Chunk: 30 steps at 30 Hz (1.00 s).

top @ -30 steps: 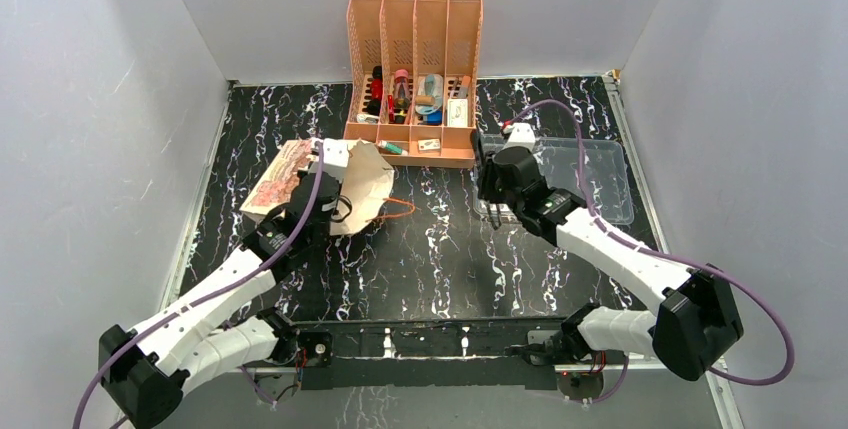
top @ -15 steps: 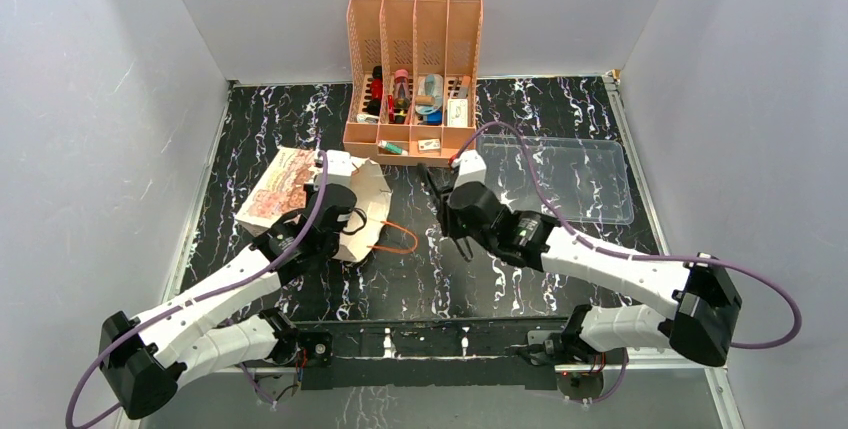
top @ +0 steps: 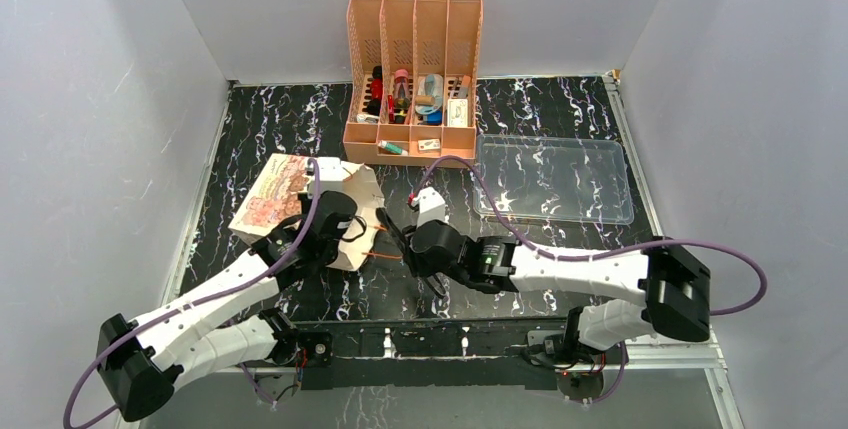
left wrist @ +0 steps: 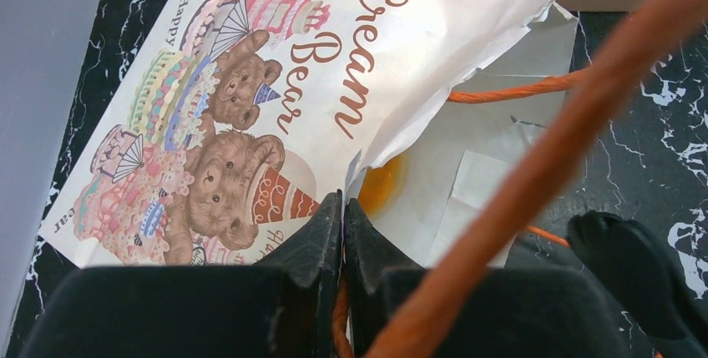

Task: Take the fake bread out of the paper bag
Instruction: Take out the fake bread from the paper bag.

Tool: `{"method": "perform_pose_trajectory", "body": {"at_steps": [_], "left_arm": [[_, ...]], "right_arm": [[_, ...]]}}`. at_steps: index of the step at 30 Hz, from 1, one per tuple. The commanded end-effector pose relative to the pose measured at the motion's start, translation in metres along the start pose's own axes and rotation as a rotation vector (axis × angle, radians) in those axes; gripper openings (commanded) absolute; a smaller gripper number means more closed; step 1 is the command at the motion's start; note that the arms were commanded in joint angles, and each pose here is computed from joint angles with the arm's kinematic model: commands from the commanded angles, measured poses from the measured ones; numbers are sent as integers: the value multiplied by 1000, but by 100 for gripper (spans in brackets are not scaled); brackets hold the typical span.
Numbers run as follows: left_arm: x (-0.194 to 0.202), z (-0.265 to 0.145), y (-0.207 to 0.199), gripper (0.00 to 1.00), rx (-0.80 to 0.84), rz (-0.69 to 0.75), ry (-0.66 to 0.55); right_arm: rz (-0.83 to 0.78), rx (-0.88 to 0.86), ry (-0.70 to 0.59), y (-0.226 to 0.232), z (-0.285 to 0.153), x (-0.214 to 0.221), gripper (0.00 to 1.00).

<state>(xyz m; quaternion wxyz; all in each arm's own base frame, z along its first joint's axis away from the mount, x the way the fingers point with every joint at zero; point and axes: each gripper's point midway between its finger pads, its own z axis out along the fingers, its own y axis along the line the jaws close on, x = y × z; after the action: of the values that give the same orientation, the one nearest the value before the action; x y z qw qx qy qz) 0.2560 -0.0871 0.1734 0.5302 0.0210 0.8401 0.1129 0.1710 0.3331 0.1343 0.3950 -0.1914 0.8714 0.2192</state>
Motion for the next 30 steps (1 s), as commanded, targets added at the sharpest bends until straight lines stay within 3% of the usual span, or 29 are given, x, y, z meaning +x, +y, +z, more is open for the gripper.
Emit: {"method": "perform_pose_trajectory", "body": {"at_steps": [1, 14, 30], "left_arm": [[-1, -4, 8, 0, -31, -45, -24], [-7, -8, 0, 0, 64, -30, -119], [-17, -13, -22, 0, 201, 15, -139]], "right_arm": [[63, -105, -58, 33, 8, -21, 22], [14, -165, 2, 67, 51, -17, 27], [147, -298, 106, 64, 79, -12, 41]]}}
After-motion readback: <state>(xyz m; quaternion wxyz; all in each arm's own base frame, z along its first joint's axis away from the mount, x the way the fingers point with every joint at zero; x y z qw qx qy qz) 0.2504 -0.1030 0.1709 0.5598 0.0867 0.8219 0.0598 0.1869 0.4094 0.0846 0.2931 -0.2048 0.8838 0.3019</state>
